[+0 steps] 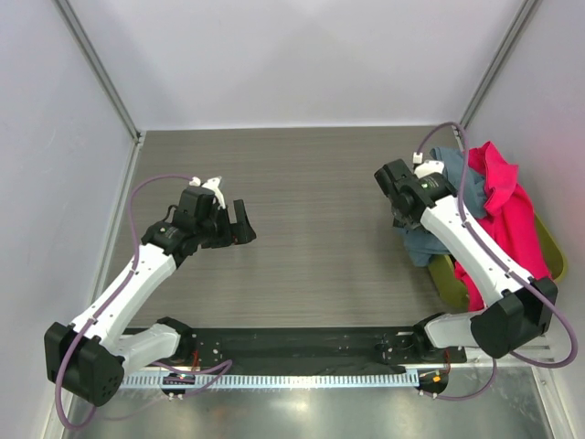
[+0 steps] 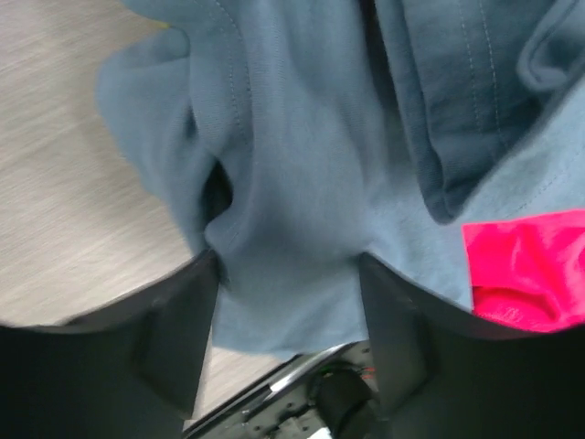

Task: Fold and stack the t-shirts

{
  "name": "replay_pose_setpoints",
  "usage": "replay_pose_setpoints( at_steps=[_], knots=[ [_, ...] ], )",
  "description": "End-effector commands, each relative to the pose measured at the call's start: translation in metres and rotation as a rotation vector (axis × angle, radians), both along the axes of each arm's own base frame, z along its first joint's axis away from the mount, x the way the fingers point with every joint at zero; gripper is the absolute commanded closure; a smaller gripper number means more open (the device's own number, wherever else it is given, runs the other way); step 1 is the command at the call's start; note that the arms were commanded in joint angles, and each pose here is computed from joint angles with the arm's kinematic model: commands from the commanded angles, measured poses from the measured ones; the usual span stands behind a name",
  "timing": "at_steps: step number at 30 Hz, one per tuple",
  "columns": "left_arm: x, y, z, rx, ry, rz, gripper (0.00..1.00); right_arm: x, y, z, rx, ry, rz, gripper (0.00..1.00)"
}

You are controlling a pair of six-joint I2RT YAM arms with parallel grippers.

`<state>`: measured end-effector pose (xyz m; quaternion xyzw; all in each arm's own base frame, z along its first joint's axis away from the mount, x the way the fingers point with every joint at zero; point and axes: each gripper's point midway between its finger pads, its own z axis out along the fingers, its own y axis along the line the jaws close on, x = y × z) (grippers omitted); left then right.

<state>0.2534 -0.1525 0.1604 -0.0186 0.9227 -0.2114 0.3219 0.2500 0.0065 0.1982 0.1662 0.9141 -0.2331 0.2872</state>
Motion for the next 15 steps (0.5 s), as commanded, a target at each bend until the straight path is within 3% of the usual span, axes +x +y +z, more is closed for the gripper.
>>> replay_pose_setpoints(
  at_steps=[1,3,6,7,9,10,14,15],
  knots=[
    [0.002,-0.004,0.017,-0.020,-0.048,-0.022,0.10,-0.003,-0.012,0.004,-0.084,0.007,-0.010,0.39],
    [0.002,-0.004,0.016,-0.019,-0.049,-0.022,0.10,-0.004,-0.009,-0.003,-0.071,0.023,-0.001,0.51],
    [0.002,-0.004,0.016,-0.019,-0.049,-0.021,0.10,-0.003,-0.008,-0.006,-0.068,0.032,0.009,0.61],
    [0.002,-0.004,0.016,-0.018,-0.046,-0.021,0.10,-0.004,-0.008,-0.008,-0.073,0.043,0.014,0.73],
    [0.002,-0.003,0.017,-0.017,-0.052,-0.020,0.10,-0.001,-0.005,-0.007,-0.055,0.034,0.024,0.86],
    [0.002,-0.003,0.017,-0.018,-0.052,-0.019,0.10,0.001,-0.003,-0.004,-0.043,0.017,0.031,0.98],
    [0.002,-0.003,0.018,-0.018,-0.054,-0.017,0.10,0.026,0.010,0.052,0.049,-0.173,0.055,0.99],
    [0.002,-0.003,0.018,-0.022,-0.054,-0.021,0.10,0.039,0.019,0.093,0.112,-0.292,0.075,0.99]
  ],
)
